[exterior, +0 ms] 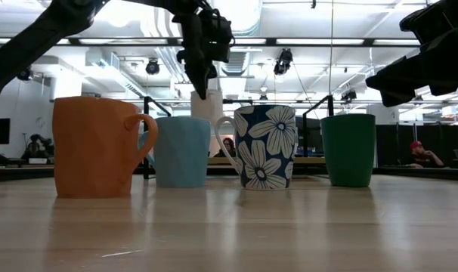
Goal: Stack small to large cups/mugs on shelf
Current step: Put the white mug on the shelf
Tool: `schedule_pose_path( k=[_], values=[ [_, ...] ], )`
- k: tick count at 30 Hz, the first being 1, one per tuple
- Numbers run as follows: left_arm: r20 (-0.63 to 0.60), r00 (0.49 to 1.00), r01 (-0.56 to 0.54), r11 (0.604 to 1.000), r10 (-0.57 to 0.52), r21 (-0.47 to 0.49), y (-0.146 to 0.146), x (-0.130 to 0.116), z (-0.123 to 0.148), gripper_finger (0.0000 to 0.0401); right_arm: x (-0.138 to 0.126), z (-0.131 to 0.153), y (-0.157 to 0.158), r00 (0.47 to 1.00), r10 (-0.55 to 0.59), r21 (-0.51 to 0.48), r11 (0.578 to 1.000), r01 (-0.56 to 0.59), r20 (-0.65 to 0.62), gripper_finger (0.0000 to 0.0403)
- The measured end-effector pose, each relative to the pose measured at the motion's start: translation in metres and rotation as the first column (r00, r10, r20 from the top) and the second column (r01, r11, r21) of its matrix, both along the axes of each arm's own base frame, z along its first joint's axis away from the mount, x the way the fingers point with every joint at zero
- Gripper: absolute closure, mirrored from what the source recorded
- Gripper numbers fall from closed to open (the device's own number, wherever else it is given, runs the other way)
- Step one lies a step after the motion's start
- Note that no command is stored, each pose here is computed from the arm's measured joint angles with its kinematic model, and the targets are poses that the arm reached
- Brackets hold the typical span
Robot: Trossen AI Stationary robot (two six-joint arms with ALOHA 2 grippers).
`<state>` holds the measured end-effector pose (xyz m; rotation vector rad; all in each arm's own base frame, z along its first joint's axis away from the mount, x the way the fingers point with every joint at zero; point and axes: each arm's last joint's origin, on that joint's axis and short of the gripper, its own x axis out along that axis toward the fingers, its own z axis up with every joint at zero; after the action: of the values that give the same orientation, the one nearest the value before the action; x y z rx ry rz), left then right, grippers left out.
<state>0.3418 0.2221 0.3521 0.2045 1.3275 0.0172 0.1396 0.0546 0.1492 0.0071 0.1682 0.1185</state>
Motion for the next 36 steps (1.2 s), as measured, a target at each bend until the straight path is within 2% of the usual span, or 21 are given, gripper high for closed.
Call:
schedule_pose_path(
  k=[5, 13, 19, 25, 36],
  values=[
    [-0.018, 1.000, -0.022, 1.000, 0.022, -0.022, 0.004, -0.005, -0.001, 0.0401, 0.000, 0.000, 0.000, 1.000, 0.000, 0.000, 1.000, 0.000, 0.000, 0.0252],
    [0.022, 0.999, -0.043, 0.996, 0.045, -0.083, 0.014, -0.011, -0.003, 0.0401, 0.000, 0.000, 0.000, 1.000, 0.000, 0.000, 1.000, 0.000, 0.000, 0.0252],
    [0.046, 0.992, -0.113, 0.988, 0.118, -0.106, 0.026, -0.017, -0.003, 0.0401, 0.000, 0.000, 0.000, 1.000, 0.000, 0.000, 1.000, 0.000, 0.000, 0.0252],
    [0.022, 0.985, -0.165, 0.978, 0.169, -0.129, 0.038, -0.019, -0.013, 0.0401, 0.000, 0.000, 0.000, 1.000, 0.000, 0.000, 1.000, 0.000, -0.002, 0.0252],
    [-0.052, 0.981, -0.191, 0.966, 0.185, -0.173, 0.050, -0.013, -0.039, 0.0401, 0.000, -0.001, 0.000, 1.000, -0.002, 0.004, 1.000, 0.002, -0.008, 0.0252]
  ],
)
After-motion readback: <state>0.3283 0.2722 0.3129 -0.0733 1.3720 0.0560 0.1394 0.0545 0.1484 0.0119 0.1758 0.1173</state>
